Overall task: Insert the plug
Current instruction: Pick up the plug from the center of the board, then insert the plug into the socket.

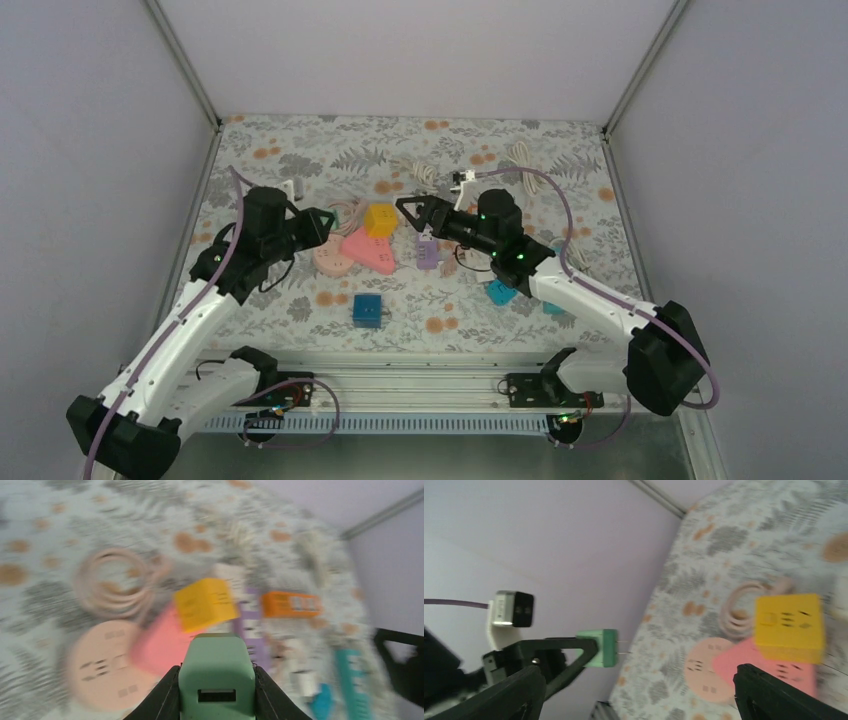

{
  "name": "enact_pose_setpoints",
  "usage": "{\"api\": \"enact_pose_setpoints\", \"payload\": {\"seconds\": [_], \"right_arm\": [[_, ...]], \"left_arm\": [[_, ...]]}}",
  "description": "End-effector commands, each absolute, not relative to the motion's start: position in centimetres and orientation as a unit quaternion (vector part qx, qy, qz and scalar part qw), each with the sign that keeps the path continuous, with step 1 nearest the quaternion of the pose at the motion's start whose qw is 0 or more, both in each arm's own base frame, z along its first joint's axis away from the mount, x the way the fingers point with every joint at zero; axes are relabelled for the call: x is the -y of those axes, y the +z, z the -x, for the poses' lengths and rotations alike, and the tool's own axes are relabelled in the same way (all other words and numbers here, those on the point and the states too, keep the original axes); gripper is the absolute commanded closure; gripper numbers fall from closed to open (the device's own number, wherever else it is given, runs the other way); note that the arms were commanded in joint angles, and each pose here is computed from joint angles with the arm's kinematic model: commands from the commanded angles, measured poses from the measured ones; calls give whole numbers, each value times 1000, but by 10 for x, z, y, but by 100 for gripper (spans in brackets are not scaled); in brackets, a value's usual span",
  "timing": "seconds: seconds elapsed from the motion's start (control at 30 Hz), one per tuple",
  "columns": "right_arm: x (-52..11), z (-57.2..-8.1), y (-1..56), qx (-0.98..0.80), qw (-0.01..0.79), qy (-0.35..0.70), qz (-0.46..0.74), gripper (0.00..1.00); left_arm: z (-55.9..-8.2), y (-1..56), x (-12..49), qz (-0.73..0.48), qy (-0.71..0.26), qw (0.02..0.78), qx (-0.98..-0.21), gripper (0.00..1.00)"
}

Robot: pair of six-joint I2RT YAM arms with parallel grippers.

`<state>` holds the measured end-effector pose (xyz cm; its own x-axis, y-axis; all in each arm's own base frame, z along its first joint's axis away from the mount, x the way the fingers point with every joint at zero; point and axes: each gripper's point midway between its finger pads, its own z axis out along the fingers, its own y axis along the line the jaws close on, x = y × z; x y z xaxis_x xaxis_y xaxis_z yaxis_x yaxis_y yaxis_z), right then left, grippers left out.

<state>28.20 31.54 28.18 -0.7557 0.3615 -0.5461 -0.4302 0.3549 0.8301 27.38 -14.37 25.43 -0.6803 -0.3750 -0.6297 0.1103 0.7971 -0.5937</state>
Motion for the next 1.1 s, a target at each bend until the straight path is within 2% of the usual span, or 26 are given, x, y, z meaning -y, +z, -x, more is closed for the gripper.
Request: {"api": "enact_pose_setpoints", "payload": {"seconds": [0.0, 0.23, 0.5, 1.07], "right_arm": [[-299, -296, 230, -818, 355, 453, 24, 6], [-317, -296, 186, -862, 308, 400, 52, 9], [-330, -304, 140, -903, 292, 306, 82, 21], [-368, -327, 115, -911, 280, 281, 115, 18]], "left_arm": [[-269, 220, 88, 117, -131, 370, -912, 80], [-275, 175, 105, 98, -126, 295, -942, 81], [-285, 137, 108, 101, -102, 260, -955, 83], [-272, 87, 96, 120, -56, 210, -969, 89]]}}
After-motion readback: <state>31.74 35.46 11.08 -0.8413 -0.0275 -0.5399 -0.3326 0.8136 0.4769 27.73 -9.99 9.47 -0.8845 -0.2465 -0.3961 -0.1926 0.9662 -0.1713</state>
